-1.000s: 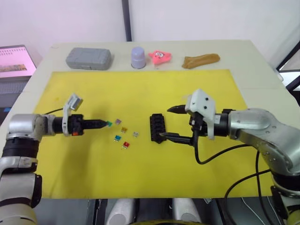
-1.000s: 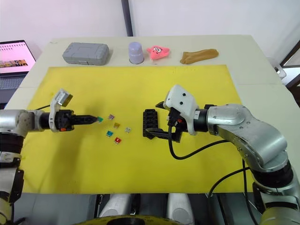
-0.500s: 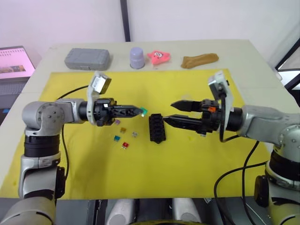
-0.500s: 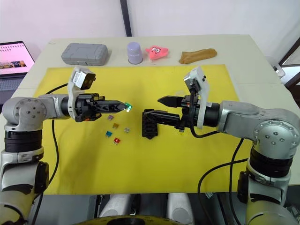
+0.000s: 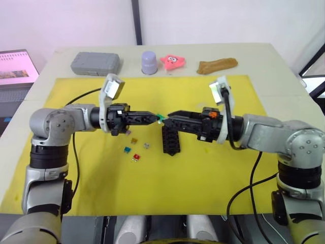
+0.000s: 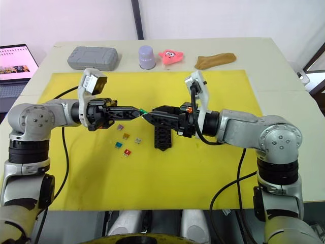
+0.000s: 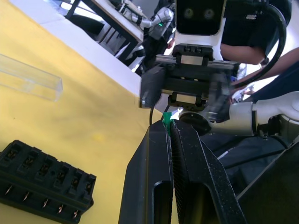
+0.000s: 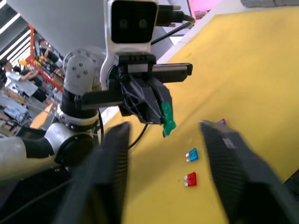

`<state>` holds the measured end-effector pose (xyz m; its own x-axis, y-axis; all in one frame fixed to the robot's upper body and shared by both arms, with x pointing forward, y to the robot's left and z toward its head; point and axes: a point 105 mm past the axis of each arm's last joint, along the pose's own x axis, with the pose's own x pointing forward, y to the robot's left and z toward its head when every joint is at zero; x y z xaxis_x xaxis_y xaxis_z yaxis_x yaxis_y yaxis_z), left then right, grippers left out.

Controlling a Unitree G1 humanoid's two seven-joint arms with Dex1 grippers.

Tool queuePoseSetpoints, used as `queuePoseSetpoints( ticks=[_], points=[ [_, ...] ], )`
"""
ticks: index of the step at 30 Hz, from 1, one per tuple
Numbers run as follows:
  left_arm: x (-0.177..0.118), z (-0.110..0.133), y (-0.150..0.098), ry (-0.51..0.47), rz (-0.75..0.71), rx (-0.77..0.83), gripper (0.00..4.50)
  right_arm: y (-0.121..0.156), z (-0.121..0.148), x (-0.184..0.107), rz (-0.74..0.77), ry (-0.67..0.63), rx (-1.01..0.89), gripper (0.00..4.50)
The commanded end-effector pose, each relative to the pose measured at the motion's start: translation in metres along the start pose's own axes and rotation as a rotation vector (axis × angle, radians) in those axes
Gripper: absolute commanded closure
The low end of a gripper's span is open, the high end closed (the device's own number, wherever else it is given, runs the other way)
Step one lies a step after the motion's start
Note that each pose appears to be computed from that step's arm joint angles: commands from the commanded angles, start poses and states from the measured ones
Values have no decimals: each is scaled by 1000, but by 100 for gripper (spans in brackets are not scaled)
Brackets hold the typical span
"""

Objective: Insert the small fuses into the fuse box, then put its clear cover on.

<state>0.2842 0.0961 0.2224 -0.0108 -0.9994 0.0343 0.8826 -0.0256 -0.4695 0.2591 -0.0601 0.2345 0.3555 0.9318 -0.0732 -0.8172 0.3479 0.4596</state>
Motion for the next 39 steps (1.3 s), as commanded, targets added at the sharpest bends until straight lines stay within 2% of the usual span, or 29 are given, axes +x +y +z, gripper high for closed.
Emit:
queuePoseSetpoints(
  ticks=[1,6,7,8,29,31,33,39],
  points=[
    [5,8,-9,-8,-37,55,450,12,7,0,42,-15,-17,218],
    [5,8,-8,-14,-34,54,450,17,4,2,59,-5,-10,218],
    [5,8,-8,-15,-34,54,450,17,3,3,56,-1,-6,265],
    [6,8,-8,-15,-34,53,450,17,2,4,54,1,-1,292],
    [9,2,-6,6,-36,43,450,17,0,5,54,10,19,292],
    [10,2,-6,5,-36,42,450,18,-1,5,55,11,16,335],
    [10,2,-6,3,-34,40,450,18,-1,4,53,20,6,406],
    [9,2,-6,4,-30,40,450,17,-1,3,49,22,2,406]
  ],
)
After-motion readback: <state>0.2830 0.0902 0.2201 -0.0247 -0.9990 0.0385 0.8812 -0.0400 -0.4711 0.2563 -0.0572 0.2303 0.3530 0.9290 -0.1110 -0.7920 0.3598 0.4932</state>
